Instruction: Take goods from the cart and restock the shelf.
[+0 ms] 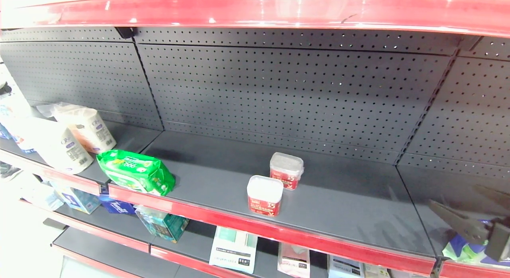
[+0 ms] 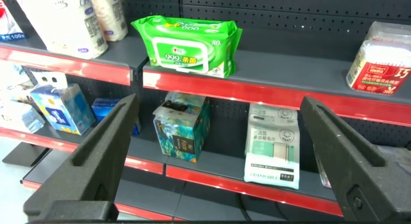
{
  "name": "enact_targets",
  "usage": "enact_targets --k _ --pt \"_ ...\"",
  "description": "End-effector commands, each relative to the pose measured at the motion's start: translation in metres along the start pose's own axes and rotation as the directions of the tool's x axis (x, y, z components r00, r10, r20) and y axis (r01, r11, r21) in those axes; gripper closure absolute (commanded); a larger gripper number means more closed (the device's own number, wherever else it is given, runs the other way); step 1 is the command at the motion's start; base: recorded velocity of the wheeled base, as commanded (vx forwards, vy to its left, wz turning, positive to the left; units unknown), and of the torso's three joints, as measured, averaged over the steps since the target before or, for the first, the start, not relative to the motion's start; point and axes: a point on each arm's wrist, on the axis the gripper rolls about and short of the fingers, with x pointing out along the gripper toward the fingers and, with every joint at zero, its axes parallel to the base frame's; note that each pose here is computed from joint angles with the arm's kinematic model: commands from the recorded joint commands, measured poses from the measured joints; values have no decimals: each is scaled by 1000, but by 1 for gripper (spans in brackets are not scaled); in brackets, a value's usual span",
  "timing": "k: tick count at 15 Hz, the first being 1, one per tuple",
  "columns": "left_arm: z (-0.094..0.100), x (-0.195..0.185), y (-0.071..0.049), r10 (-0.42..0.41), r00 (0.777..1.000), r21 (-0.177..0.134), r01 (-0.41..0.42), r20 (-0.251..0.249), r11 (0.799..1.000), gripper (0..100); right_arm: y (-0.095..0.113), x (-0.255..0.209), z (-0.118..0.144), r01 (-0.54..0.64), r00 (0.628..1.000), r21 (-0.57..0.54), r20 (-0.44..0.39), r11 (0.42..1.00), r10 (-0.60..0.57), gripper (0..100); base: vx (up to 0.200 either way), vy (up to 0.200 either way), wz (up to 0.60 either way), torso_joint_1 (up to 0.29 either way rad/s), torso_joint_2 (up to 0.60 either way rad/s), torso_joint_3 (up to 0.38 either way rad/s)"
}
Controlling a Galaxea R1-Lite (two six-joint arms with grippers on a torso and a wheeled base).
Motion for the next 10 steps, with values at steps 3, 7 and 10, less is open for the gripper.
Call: enact_targets --k 3,7,10 --pt "0 0 0 0 1000 0 0 -1 1000 0 10 -70 -64 30 979 -31 204 999 -23 0 0 0 0 0 0 0" --pt "0 0 0 0 1000 0 0 -1 1000 0 15 -92 -106 106 974 8 200 994 -106 0 0 0 0 0 0 0" --pt "0 0 0 -1 1000 1 1 -1 1000 0 14 -91 -113 121 985 96 115 988 -132 0 0 0 0 0 0 0"
